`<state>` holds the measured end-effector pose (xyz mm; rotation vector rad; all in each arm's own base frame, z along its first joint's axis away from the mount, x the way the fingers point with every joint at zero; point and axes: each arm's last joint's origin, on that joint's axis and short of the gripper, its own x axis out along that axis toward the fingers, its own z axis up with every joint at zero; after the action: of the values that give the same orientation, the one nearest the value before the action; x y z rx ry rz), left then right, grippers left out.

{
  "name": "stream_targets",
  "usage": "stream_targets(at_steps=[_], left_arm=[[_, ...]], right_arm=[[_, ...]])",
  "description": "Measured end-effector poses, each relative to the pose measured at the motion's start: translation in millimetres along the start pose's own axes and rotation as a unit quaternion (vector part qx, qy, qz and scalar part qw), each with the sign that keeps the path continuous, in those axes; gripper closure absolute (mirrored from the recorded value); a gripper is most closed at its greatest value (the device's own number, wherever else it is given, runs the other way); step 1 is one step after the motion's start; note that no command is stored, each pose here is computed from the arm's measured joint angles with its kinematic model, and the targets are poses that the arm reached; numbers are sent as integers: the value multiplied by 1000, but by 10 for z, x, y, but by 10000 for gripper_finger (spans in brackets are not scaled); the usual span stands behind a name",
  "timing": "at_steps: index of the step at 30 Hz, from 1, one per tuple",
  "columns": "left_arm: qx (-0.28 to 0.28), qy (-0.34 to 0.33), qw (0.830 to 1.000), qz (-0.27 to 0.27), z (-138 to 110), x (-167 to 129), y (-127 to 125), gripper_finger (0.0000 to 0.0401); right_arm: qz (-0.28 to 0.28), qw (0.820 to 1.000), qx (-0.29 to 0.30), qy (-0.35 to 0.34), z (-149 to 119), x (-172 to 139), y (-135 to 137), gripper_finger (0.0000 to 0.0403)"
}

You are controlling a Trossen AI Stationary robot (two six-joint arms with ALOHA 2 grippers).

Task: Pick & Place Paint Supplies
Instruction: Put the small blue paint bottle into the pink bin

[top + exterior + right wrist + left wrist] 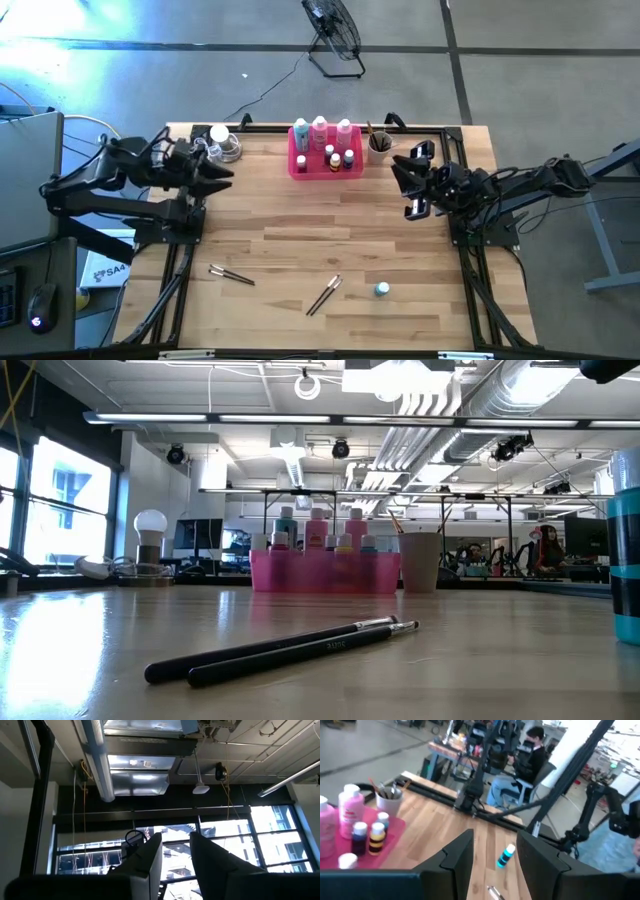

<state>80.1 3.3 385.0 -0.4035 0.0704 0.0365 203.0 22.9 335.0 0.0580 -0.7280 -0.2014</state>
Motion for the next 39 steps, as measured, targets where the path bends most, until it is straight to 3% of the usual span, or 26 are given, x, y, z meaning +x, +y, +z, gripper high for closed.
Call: stream_targets(at_steps=[12,19,30,34,39], left_arm=[[31,10,996,-88,35,444,-170,253],[35,5,997,-72,-52,542,-360,253],[26,-30,998,-52,-175,723,-707,253],[22,-35,998,-56,-221,792,-801,253],[20,-41,998,-45,-273,866,-876,253]], right_arm=[[-22,1000,-6,19,-34,-1,-10,309],[-19,999,2,29,-55,-2,-6,309],[46,994,11,96,-128,72,63,325],[96,981,-4,170,-81,255,145,327],[155,937,-22,313,15,419,220,327]])
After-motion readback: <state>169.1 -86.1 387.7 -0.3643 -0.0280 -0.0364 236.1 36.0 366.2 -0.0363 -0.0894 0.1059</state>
